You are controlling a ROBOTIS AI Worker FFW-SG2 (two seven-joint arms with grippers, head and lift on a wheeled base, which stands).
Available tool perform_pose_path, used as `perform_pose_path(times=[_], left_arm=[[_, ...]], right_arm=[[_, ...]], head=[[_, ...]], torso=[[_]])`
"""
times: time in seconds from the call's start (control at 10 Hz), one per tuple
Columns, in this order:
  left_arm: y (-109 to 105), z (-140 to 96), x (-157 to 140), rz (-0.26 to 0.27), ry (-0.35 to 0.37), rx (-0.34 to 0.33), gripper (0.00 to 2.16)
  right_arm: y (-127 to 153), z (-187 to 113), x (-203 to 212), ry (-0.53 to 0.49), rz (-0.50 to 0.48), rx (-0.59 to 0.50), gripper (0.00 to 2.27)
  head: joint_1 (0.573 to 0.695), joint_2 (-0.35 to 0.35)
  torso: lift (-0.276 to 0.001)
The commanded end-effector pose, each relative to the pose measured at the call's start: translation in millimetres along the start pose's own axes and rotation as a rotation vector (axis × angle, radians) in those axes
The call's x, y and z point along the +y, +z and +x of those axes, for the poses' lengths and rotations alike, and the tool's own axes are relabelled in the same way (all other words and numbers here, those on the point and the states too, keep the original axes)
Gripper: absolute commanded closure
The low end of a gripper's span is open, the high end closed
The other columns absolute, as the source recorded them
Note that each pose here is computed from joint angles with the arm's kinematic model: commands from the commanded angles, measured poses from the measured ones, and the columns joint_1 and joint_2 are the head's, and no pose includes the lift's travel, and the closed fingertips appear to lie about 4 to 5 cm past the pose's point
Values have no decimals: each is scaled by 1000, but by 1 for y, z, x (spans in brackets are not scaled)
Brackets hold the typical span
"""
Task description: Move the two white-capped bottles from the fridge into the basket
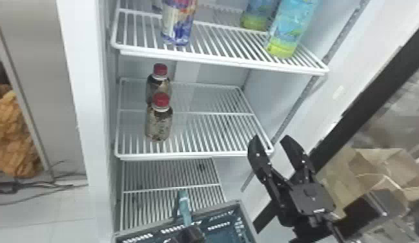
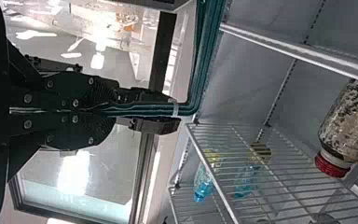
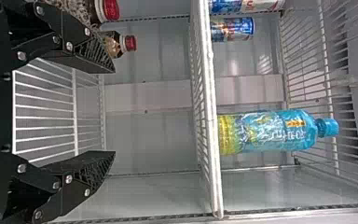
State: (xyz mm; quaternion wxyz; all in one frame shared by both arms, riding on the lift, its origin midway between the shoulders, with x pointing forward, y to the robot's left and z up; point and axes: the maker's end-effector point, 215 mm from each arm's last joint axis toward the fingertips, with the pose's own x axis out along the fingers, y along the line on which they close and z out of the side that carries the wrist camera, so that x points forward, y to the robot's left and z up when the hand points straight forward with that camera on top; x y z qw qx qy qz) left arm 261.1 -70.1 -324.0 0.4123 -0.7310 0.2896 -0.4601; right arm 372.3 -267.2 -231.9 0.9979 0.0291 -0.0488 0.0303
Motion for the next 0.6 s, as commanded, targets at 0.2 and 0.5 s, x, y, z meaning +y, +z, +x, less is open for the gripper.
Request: perform_pose_path(times=[0.2, 0.5], left_arm=[[0, 0, 0, 0, 0, -1, 1119], [1, 0, 0, 1, -1, -4, 1119]], right_arm=[[0, 0, 0, 0, -2, 0, 467], [0, 0, 0, 0, -2, 0, 467]], head=[[695, -350], [695, -350]], torso=[[-260], [-260]])
